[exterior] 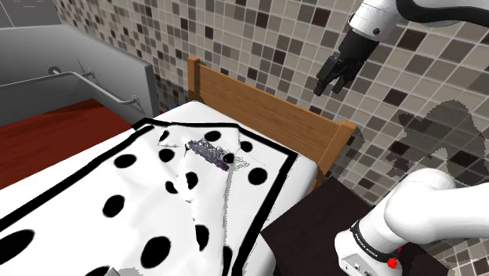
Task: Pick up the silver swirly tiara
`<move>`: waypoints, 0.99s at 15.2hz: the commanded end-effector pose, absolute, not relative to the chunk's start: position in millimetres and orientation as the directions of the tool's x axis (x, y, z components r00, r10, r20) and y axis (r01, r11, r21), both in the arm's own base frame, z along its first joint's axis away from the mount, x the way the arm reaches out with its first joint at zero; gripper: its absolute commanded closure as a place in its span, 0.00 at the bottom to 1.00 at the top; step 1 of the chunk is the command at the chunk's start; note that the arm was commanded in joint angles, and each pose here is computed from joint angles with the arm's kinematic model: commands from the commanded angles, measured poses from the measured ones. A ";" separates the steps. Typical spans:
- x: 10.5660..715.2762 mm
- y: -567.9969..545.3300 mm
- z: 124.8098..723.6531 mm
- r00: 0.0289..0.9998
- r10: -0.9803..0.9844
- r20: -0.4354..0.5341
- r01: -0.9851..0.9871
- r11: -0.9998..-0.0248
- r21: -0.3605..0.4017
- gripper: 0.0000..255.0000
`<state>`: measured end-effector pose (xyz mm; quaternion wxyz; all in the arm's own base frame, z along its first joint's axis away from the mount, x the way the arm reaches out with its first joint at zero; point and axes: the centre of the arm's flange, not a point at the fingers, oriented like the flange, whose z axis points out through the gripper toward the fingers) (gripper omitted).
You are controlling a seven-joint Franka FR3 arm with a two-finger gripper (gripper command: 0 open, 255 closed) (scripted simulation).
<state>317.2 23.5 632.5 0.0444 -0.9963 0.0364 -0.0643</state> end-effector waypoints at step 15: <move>432.0 89.7 505.6 0.987 0.031 0.155 0.042 -0.997 -0.070 0.00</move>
